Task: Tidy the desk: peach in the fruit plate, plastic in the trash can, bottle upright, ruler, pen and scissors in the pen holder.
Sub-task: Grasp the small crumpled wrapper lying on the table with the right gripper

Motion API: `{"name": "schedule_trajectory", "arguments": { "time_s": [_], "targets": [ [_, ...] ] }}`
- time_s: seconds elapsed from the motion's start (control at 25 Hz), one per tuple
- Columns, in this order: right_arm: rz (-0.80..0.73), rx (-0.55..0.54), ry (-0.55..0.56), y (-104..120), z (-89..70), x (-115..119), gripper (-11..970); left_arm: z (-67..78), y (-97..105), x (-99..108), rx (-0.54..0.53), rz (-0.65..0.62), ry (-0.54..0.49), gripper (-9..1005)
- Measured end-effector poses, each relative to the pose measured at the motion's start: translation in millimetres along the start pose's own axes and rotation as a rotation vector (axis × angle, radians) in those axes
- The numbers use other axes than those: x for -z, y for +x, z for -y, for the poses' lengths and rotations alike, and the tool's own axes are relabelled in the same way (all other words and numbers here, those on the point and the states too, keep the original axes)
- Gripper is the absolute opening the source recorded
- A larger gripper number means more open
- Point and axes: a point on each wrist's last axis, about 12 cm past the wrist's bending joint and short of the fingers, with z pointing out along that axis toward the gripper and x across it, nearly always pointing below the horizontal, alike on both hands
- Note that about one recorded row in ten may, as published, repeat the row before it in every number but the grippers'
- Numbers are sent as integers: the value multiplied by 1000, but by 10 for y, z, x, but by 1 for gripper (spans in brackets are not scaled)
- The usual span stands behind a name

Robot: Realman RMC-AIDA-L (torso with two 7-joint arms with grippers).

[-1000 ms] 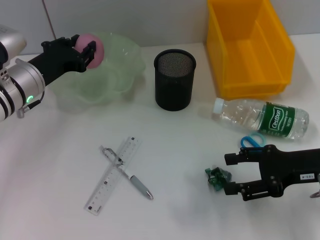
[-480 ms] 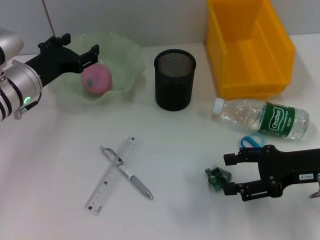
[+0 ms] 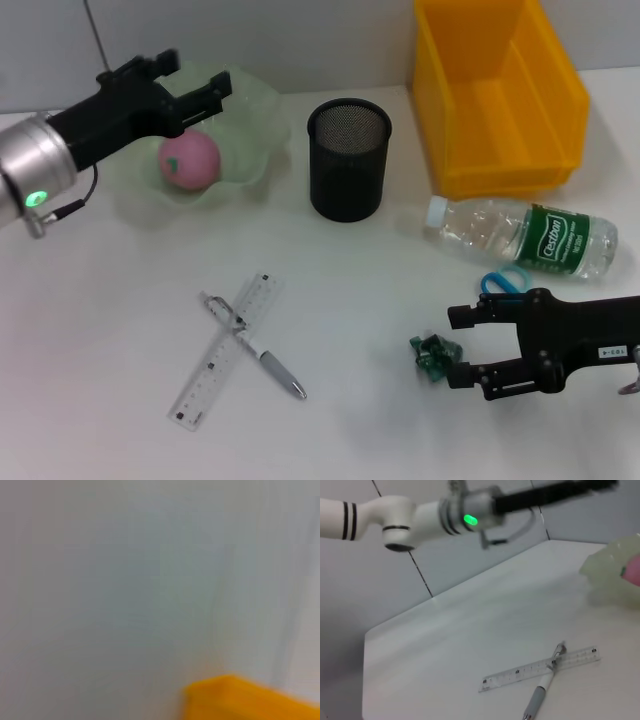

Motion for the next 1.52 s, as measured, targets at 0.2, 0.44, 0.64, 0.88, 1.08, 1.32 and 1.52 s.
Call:
{"name": "schedule_trajectory", "arguments": {
  "time_s": [0.2, 0.44, 0.64, 0.88, 1.08, 1.32, 1.52],
  "targets": [
    [-1, 2, -1, -6, 2, -3, 827, 173, -234, 329, -33, -36, 332, 829],
    [2, 3, 4, -10, 7, 7, 827, 424, -33, 501, -80, -251, 593, 829],
    [-1, 7, 5, -19, 13, 17, 827, 493, 168, 576, -87, -305, 595, 829],
    [10, 46, -61, -389, -32, 71, 827, 499, 216, 647, -80, -286, 578, 829],
    [-227, 28, -2, -1081, 10, 50, 827, 506, 229, 664, -71, -282, 577, 829],
    [-590, 107, 33, -1617, -14, -191, 827, 516, 247, 664, -67, -287, 579, 828],
    [-784, 210, 33, -1692, -40, -521, 827, 526, 266, 660, -59, -285, 574, 828]
  ]
}}
